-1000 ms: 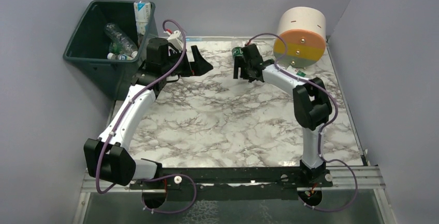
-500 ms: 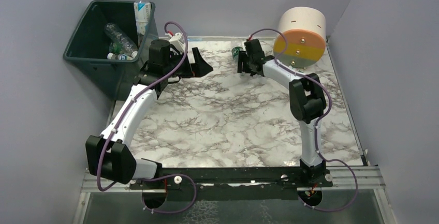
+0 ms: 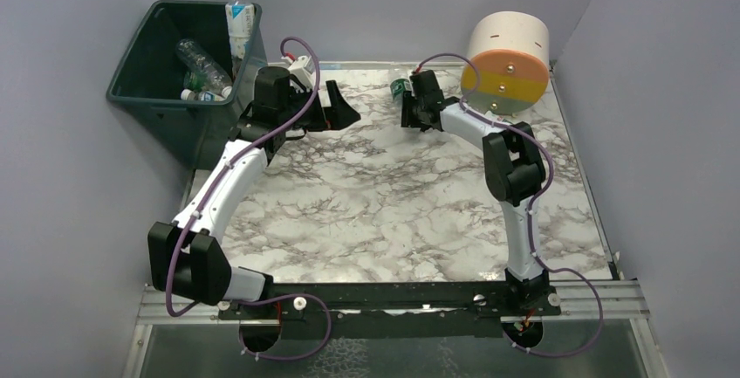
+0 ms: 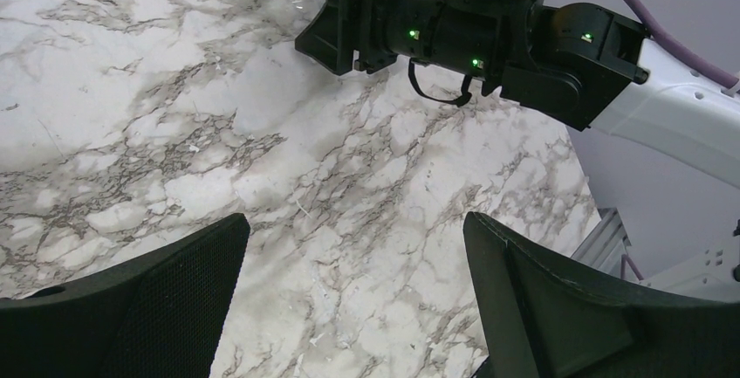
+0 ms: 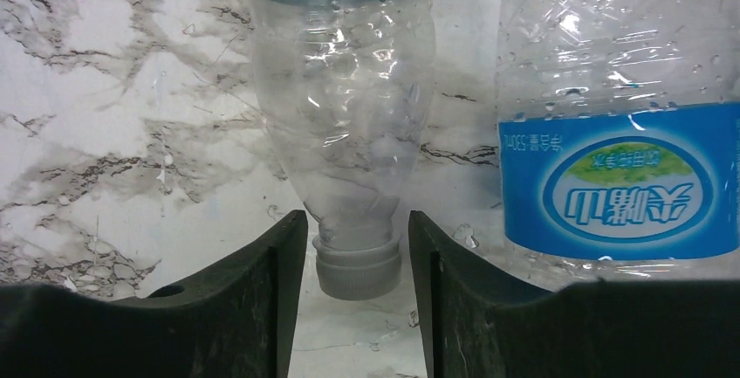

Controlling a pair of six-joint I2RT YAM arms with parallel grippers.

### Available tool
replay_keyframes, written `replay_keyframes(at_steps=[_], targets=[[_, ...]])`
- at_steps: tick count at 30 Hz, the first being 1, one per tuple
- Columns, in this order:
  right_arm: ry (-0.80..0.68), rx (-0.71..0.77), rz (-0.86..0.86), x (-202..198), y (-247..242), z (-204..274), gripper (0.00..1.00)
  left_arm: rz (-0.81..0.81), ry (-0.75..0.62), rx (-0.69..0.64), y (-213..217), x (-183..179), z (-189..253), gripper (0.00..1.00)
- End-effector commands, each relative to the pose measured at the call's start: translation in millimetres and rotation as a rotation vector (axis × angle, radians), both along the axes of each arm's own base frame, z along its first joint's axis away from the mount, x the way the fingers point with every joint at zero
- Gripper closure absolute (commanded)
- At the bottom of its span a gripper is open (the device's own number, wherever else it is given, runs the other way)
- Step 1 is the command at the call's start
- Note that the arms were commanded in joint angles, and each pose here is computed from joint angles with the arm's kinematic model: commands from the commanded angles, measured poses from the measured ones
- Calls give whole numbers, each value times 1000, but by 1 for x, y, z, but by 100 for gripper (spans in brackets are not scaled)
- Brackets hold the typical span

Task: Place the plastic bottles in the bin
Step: Pick up the plastic bottle at the center of the board.

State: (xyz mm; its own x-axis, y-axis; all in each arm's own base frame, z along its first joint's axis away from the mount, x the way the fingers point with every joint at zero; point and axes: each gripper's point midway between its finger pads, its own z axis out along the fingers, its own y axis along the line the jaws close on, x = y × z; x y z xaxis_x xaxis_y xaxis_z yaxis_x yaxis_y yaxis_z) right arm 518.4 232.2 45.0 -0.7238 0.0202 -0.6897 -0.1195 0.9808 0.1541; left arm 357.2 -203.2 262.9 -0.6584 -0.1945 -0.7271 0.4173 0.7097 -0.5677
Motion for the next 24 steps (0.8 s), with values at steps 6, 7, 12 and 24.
replay_keyframes(at_steps=[6, 7, 12, 24], targets=[[0, 18, 31, 5, 8, -6, 63, -1, -22, 9, -3, 3, -4, 1], [2, 21, 35, 4, 9, -7, 69, -1, -21, 11, -3, 3, -4, 1], [11, 37, 43, -8, 8, -3, 74, 0, -17, 12, -3, 2, -6, 1], [-57, 174, 90, -62, 4, 69, 74, 7, 0, -11, -4, -3, -6, 1]])
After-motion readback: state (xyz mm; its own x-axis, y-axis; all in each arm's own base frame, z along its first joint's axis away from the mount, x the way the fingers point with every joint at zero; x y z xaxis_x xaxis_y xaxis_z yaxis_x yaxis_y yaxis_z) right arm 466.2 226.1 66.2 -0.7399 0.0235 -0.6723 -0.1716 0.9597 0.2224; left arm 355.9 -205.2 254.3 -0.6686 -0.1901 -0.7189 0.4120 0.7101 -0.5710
